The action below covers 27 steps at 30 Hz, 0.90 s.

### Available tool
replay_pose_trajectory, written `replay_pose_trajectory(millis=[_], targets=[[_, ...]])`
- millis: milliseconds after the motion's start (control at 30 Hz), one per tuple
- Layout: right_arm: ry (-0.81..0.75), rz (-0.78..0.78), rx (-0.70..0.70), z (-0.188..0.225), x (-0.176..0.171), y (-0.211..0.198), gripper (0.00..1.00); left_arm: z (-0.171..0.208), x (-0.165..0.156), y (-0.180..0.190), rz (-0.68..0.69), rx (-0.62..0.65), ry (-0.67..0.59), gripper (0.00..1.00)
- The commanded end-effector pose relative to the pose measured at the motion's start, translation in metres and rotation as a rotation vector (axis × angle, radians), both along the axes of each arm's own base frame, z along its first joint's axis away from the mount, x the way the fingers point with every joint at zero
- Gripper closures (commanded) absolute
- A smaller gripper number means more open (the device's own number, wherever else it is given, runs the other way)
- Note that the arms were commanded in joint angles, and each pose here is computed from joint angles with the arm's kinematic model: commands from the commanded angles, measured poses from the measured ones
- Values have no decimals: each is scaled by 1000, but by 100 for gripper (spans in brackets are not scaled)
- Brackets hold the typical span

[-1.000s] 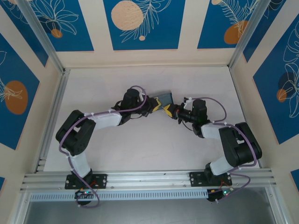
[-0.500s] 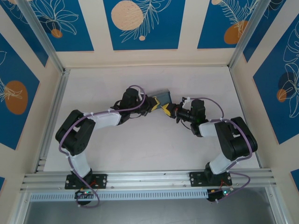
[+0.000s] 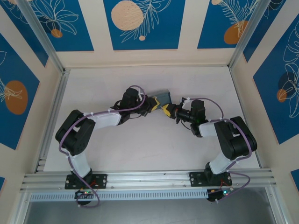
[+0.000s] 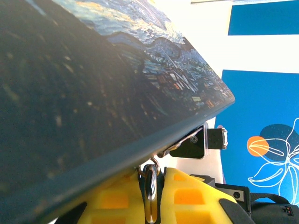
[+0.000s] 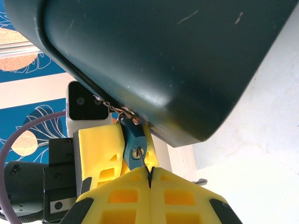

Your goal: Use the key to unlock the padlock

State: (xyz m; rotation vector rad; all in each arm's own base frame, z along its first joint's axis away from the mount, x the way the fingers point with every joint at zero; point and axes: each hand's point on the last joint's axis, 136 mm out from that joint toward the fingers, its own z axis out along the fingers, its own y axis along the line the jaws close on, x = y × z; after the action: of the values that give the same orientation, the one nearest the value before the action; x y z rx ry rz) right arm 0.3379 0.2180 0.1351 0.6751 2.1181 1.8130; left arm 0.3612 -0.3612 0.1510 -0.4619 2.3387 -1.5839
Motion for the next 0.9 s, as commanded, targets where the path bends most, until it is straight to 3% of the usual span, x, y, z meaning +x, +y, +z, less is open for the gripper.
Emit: replay_pose_trajectory(millis=[0, 867], targets=[[-53, 50, 3, 10, -10, 5, 100, 26, -6, -13, -68, -44, -79, 100], [-95, 39, -57, -4, 10, 0, 100, 40, -11, -14, -75, -108, -71, 100]])
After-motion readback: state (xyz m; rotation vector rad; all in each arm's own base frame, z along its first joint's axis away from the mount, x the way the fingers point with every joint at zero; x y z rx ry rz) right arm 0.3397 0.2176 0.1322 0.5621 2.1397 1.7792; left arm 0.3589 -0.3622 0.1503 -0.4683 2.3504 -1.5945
